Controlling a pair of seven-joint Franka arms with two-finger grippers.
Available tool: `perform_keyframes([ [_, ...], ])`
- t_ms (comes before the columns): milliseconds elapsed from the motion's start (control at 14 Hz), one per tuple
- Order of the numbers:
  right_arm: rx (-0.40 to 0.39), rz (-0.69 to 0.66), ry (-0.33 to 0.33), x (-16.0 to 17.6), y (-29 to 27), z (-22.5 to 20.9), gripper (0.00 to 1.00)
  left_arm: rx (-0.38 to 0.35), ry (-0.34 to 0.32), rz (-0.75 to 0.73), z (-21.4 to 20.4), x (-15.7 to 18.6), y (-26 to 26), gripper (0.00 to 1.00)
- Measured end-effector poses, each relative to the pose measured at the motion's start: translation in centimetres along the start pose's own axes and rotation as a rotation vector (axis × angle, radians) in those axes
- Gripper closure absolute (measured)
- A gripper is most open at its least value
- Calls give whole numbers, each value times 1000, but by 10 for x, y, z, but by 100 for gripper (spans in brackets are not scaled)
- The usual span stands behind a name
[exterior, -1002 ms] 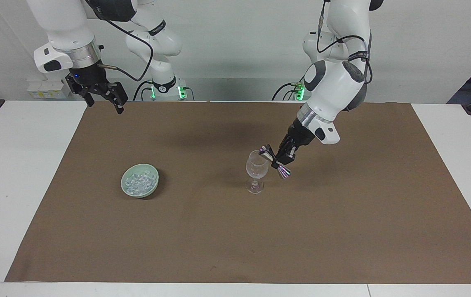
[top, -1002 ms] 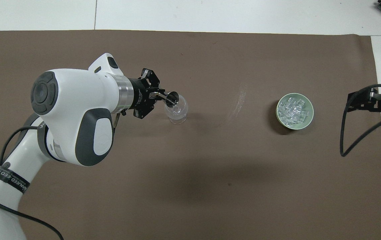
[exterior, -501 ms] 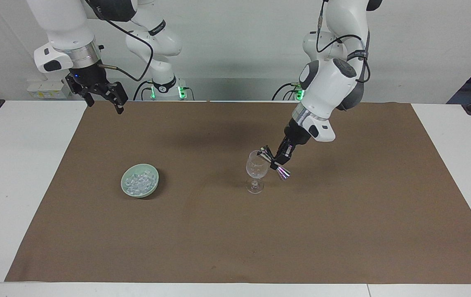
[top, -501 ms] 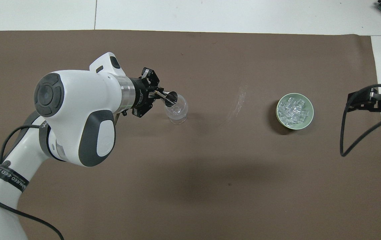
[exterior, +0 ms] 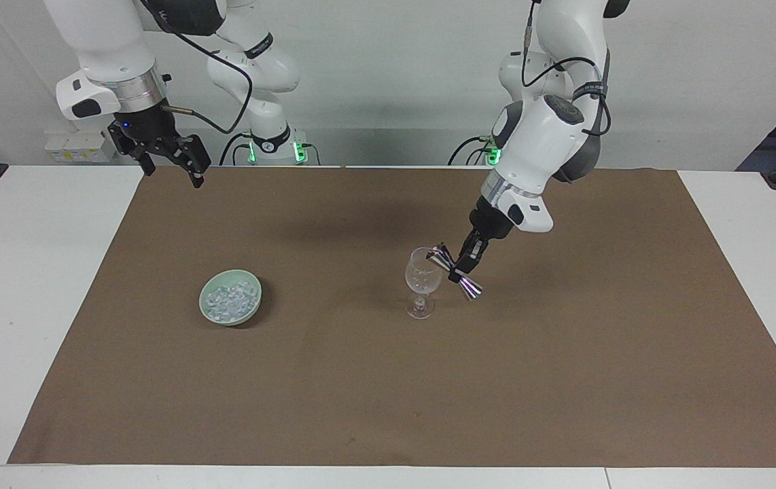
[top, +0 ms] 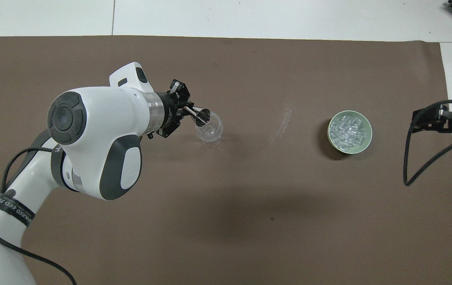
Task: Pour wine and add ice with both arms
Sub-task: 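Tilt the metal cup over the clear plastic cup with the left gripper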
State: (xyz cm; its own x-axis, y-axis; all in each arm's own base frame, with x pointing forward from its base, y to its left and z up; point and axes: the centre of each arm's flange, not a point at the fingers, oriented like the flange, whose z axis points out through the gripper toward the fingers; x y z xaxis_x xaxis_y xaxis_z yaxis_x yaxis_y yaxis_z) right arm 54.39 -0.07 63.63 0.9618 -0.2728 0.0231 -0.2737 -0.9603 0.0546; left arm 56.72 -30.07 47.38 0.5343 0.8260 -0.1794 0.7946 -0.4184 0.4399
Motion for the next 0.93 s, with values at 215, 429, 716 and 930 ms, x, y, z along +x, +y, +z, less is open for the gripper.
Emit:
perform_keyframes([
  [215,0,0,0,0,0,0,0,-2,28,36,0,-1,1,78],
  [429,0,0,0,0,0,0,0,-5,42,54,0,0,1,78],
  [716,0,0,0,0,0,0,0,-7,62,84,0,-2,2,78],
  [930,0,0,0,0,0,0,0,-13,63,92,0,-5,3,78],
])
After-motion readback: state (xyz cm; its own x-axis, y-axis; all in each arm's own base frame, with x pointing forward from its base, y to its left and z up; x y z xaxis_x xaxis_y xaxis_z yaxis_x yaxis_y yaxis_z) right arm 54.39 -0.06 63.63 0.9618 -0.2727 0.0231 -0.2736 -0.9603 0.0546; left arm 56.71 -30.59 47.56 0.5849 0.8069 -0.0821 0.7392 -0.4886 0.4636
